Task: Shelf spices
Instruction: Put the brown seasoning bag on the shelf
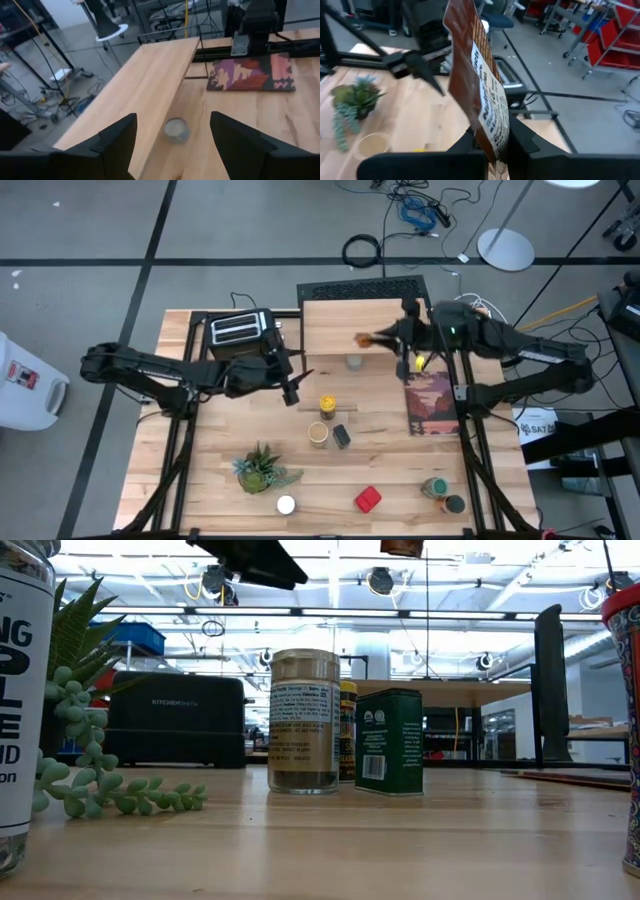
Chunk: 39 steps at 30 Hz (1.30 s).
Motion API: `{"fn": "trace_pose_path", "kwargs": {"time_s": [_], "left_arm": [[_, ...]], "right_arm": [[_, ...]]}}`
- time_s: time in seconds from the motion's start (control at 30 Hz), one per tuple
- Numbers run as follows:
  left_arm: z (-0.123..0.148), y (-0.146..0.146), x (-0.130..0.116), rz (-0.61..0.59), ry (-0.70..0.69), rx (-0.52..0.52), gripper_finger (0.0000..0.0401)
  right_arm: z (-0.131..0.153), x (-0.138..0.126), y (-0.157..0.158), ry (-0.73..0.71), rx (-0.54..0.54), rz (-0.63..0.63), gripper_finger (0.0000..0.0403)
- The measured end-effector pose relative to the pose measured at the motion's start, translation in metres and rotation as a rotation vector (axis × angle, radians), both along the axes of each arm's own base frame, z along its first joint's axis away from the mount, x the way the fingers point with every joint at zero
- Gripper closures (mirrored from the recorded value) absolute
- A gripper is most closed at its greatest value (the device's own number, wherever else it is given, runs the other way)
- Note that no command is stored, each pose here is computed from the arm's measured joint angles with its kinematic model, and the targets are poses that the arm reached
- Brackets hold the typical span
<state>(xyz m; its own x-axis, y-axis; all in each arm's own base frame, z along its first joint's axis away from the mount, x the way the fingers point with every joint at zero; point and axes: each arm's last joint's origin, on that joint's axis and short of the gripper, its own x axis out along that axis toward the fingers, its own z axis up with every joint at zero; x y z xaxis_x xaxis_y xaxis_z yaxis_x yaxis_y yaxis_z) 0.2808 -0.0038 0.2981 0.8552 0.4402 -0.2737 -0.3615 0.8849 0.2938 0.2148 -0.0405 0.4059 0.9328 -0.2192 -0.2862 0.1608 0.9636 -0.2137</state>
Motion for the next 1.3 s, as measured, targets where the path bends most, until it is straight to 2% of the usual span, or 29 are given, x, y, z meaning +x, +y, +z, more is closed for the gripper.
{"fn": "trace_pose_path", "kwargs": {"time_s": [0.3,0.5,0.63,0.77,0.93,1.1,1.3], "left_arm": [[-0.02,0.039,-0.005,-0.046,-0.007,0.029,0.0139],[-0.036,0.073,-0.017,-0.091,-0.134,-0.007,0.0139],[-0.031,0.089,-0.022,-0.162,-0.23,-0.066,0.0139],[-0.016,0.101,-0.025,-0.251,-0.352,-0.089,0.0139],[0.032,0.115,-0.023,-0.326,-0.446,-0.084,0.0139],[0.076,0.121,-0.015,-0.334,-0.355,-0.046,0.0139],[0.094,0.128,0.002,-0.343,-0.305,-0.022,0.0139]], "right_arm": [[0.016,0.04,-0.07,0.073,0.013,0.039,0.0386],[0.037,0.049,-0.119,0.027,0.054,0.077,0.0386],[0.047,0.05,-0.139,-0.011,0.127,0.171,0.0386],[0.041,0.054,-0.144,0.049,0.172,0.205,0.0386],[0.027,0.062,-0.144,0.123,0.223,0.214,0.0386],[0.026,0.073,-0.135,0.124,0.211,0.25,0.0376],[0.028,0.082,-0.123,0.117,0.175,0.257,0.0387]]}}
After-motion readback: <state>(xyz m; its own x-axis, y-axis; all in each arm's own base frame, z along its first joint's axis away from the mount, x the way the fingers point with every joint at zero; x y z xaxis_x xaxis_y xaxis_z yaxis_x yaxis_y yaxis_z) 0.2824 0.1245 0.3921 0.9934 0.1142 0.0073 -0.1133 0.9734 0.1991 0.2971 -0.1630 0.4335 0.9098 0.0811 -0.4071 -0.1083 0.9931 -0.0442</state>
